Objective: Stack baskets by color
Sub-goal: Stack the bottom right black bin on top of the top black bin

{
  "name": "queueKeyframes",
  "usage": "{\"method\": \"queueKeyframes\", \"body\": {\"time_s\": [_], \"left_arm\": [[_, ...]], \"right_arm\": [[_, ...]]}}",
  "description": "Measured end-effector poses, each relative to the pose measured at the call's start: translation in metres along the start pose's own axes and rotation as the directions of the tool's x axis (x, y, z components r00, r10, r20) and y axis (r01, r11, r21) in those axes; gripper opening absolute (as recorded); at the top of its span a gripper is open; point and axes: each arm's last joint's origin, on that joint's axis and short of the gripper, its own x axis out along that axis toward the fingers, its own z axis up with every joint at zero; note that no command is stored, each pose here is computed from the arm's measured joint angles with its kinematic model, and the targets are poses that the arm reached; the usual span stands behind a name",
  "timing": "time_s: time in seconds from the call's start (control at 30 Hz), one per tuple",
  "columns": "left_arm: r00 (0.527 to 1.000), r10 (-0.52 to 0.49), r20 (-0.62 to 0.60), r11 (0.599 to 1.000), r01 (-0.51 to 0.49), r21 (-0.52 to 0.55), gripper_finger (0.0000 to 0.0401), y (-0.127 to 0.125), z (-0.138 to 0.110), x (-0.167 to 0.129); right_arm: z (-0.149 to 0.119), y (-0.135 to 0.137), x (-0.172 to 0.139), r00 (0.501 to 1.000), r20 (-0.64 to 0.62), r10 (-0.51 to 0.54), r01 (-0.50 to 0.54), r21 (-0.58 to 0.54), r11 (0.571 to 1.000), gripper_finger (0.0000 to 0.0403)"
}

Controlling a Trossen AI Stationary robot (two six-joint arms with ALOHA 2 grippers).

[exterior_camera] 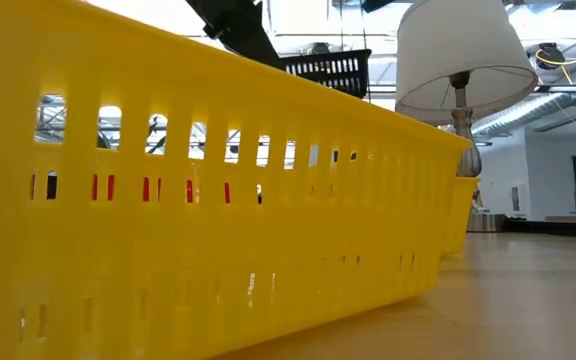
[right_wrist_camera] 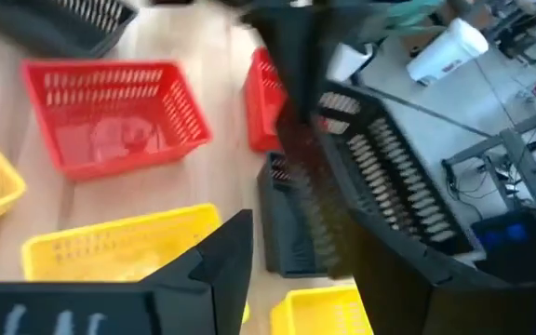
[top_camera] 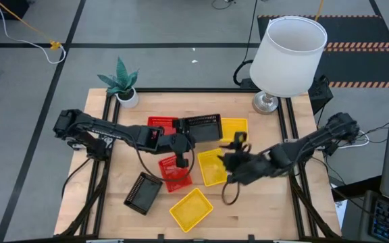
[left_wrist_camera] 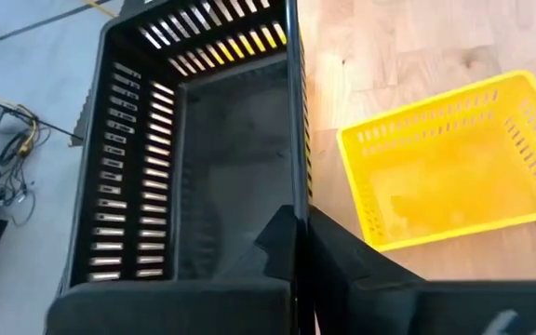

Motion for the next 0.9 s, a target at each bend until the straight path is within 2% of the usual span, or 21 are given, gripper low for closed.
{"method": "queueKeyframes", "body": {"time_s": [0.07, 0.17, 0.23, 0.33, 0.5, 0.67, 0.9], "left_arm": [[1.0, -0.001, 0.001, 1.0, 0.001, 0.01, 0.0007, -0.002, 0.0, -0.001], [1.0, 0.006, 0.001, 1.0, -0.006, 0.018, 0.0013, -0.003, 0.0, -0.002], [1.0, 0.006, 0.001, 1.0, -0.006, 0.022, 0.0019, -0.004, 0.0, -0.002], [1.0, 0.002, 0.003, 0.998, -0.002, 0.058, 0.0018, -0.006, 0.0, -0.003], [1.0, -0.004, -0.026, 0.991, 0.007, 0.133, 0.0008, -0.014, -0.005, 0.008], [0.999, 0.0, -0.043, 0.986, 0.007, 0.165, 0.0022, -0.019, -0.007, 0.022], [0.999, 0.009, -0.035, 0.988, -0.004, 0.153, 0.0008, -0.019, -0.007, 0.029]], "right_arm": [[0.008, 0.005, 0.008, 1.0, -0.012, -0.011, 0.01, -0.064, 0.998, 0.0161], [0.022, 0.007, 0.013, 0.997, 0.037, -0.066, 0.069, -0.083, 0.994, 0.016], [0.025, 0.008, 0.015, 0.998, 0.052, -0.044, 0.048, -0.082, 0.995, 0.016], [0.024, 0.007, 0.022, 0.999, 0.028, 0.028, -0.026, -0.049, 0.998, 0.016], [0.018, -0.004, 0.029, 0.999, -0.032, 0.023, -0.023, -0.008, 1.0, 0.016], [0.013, -0.014, 0.038, 0.993, -0.093, 0.071, -0.065, 0.067, 0.996, 0.016], [0.006, -0.026, 0.049, 0.982, -0.158, 0.102, -0.089, 0.089, 0.992, 0.016]]}}
